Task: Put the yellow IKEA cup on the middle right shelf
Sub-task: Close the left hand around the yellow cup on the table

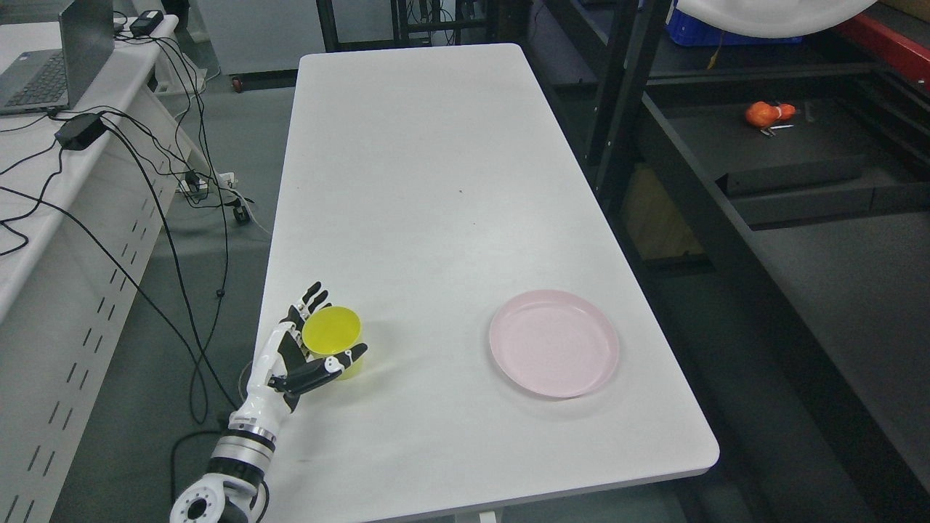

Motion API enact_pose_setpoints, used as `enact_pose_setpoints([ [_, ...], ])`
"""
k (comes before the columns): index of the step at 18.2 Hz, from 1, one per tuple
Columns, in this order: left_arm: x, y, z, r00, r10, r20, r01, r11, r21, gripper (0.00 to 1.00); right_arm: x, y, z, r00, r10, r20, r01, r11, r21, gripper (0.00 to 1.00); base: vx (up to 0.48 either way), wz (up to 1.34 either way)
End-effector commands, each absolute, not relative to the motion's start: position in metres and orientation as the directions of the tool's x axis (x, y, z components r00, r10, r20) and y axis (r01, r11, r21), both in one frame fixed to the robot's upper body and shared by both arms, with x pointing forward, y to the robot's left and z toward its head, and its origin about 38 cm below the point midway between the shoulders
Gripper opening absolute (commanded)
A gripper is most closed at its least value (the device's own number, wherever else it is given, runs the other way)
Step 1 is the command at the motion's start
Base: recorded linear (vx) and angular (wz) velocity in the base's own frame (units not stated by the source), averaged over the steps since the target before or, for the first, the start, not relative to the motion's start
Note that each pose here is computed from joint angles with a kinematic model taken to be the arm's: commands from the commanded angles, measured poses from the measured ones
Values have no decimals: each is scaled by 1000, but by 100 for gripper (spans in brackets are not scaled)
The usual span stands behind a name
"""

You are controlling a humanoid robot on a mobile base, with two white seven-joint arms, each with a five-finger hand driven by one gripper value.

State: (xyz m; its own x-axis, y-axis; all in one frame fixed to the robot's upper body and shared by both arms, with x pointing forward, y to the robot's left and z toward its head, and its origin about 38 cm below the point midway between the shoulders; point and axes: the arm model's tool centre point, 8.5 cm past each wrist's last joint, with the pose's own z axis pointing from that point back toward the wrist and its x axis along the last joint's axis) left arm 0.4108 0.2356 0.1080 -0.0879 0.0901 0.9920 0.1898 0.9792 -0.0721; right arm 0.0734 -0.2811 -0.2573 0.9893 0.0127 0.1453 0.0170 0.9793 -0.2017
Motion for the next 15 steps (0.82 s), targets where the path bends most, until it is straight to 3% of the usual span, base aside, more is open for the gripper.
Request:
enact_pose_setpoints([
  [1, 415, 213, 80, 1, 53, 999, 244, 968, -51, 99, 64, -291, -257, 991, 6, 132, 22, 977, -213, 99, 0, 0],
  [4, 418, 214, 76, 21, 51, 999, 243, 969, -54, 90, 64, -291, -257, 991, 6, 132, 22, 977, -213, 99, 0, 0],
  [6, 418, 216, 74, 27, 53, 998, 261, 964, -59, 78, 64, -291, -257, 991, 6, 132, 22, 977, -213, 99, 0, 0],
  [7, 417, 216, 74, 29, 59, 998, 265, 962, -65, 70, 64, -291, -257, 991, 6, 132, 22, 977, -213, 99, 0, 0],
  [11, 416, 240, 76, 12, 159, 987, 187, 969, -159, 20, 64, -291, -257, 991, 6, 132, 22, 977, -213, 99, 0, 0],
  [13, 415, 252, 78, -10, 176, 984, 158, 972, -172, 5, 64, -291, -257, 991, 6, 132, 22, 977, -213, 99, 0, 0],
  [15, 411, 260, 81, -48, 177, 983, 139, 976, -169, 0, 64, -291, -257, 991, 6, 132, 22, 977, -213, 99, 0, 0],
])
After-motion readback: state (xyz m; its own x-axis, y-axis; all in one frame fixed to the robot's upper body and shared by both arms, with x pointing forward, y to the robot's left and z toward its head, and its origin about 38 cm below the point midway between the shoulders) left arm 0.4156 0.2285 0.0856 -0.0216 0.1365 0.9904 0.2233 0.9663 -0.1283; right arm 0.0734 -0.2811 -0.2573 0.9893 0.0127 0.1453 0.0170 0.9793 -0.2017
